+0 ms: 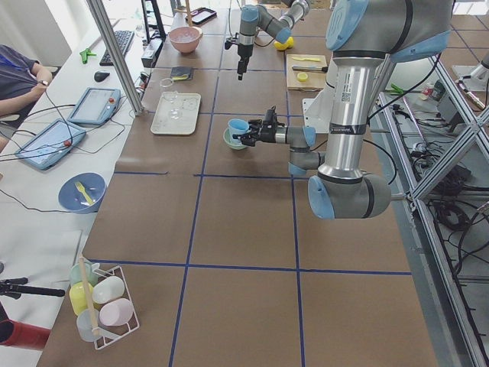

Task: Pour ice into bowl

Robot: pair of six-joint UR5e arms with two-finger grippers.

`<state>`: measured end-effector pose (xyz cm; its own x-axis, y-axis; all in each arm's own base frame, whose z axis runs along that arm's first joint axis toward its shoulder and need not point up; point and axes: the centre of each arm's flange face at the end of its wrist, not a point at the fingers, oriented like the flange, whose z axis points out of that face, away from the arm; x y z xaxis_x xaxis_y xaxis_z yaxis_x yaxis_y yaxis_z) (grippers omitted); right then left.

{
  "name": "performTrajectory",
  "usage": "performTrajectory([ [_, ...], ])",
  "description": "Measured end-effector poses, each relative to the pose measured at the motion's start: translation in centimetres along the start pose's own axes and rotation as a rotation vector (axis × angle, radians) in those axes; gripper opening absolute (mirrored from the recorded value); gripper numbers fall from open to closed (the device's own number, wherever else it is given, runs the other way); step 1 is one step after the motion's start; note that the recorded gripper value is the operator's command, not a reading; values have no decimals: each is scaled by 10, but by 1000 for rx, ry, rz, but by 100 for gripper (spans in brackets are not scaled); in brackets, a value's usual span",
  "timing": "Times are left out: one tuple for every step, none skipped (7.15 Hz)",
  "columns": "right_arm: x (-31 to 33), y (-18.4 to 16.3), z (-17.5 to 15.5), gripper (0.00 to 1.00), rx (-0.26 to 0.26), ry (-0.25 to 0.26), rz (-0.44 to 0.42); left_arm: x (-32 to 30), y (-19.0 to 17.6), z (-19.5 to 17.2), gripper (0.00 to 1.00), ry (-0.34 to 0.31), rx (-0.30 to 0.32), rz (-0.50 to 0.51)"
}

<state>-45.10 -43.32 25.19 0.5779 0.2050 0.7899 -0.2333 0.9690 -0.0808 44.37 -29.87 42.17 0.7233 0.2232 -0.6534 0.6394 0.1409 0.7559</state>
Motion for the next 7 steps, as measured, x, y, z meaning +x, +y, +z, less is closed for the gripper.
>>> performTrajectory([
  [-1,1,0,100,-1,-1,1,-28,8,-8,0,0,-13,21],
  [-2,2,-1,100,-1,-3,1,-72,16,-22,0,1,-27,43],
  [-3,3,-2,100,-2,-7,0,-124,21,-39,0,3,-42,67],
  [-4,5,-3,100,-3,-11,-2,-173,20,-57,0,2,-53,86],
  [-5,6,-3,100,-4,-12,-4,-209,16,-71,0,0,-60,97],
  [-5,7,-3,100,-4,-13,-5,-229,14,-78,0,-6,-64,85],
  [-6,7,-4,100,-5,-13,-6,-239,17,-81,0,-13,-69,42],
])
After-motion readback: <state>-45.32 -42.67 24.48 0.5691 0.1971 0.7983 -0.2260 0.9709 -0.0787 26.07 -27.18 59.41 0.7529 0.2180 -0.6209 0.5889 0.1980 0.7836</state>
